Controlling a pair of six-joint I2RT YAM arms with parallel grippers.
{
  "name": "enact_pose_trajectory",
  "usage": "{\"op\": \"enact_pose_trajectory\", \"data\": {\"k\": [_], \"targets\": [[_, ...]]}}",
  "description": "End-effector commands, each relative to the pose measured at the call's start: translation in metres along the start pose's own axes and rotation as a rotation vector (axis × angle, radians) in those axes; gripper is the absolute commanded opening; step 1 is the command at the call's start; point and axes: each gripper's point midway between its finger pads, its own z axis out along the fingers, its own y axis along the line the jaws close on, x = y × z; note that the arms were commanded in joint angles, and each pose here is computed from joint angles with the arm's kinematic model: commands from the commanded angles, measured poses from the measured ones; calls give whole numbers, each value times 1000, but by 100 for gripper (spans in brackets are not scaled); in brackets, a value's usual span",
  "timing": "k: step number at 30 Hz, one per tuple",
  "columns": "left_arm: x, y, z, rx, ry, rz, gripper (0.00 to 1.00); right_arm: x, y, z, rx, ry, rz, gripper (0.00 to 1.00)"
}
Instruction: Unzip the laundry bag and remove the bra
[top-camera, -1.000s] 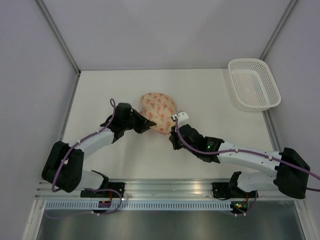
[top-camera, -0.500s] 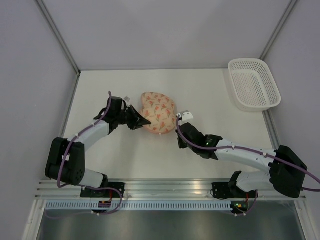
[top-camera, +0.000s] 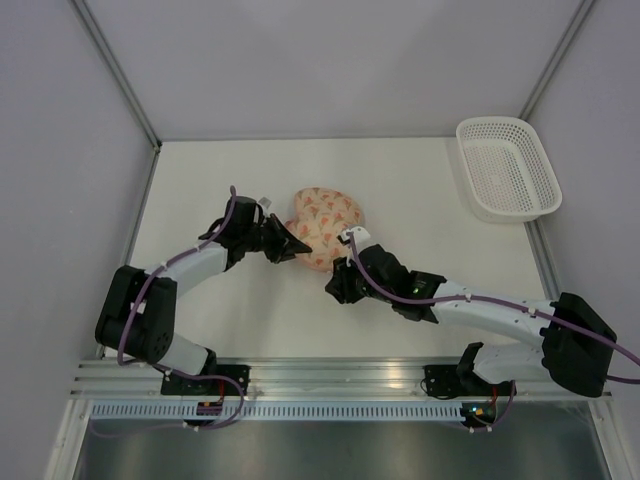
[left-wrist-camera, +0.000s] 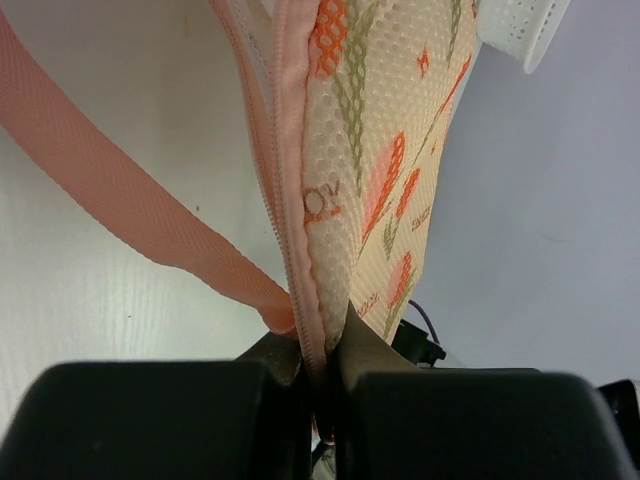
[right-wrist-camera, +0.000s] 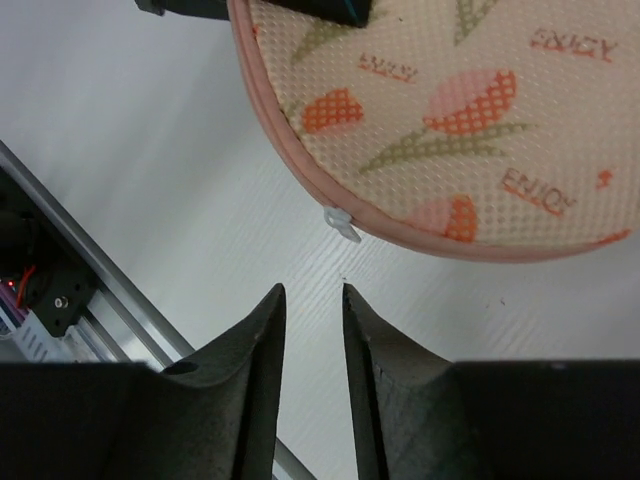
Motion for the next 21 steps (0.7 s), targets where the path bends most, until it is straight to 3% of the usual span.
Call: {"op": "enact_pose_trajectory", "data": {"k": [1,8,18,21], "targets": [[-10,-42,4,99,-26,18,2,-23,18,3,-65,-67,-7,37],[-9,-47,3,106,-27,16,2,-30,3,8,31,-79,-39,49],[-5,-39,5,92,-15,3,2,-39,-18,-4,141,-121,-79,48],[-2,-42,3,103,-13,9,2,-37,-21,-1,153,-115,-89,42]]}}
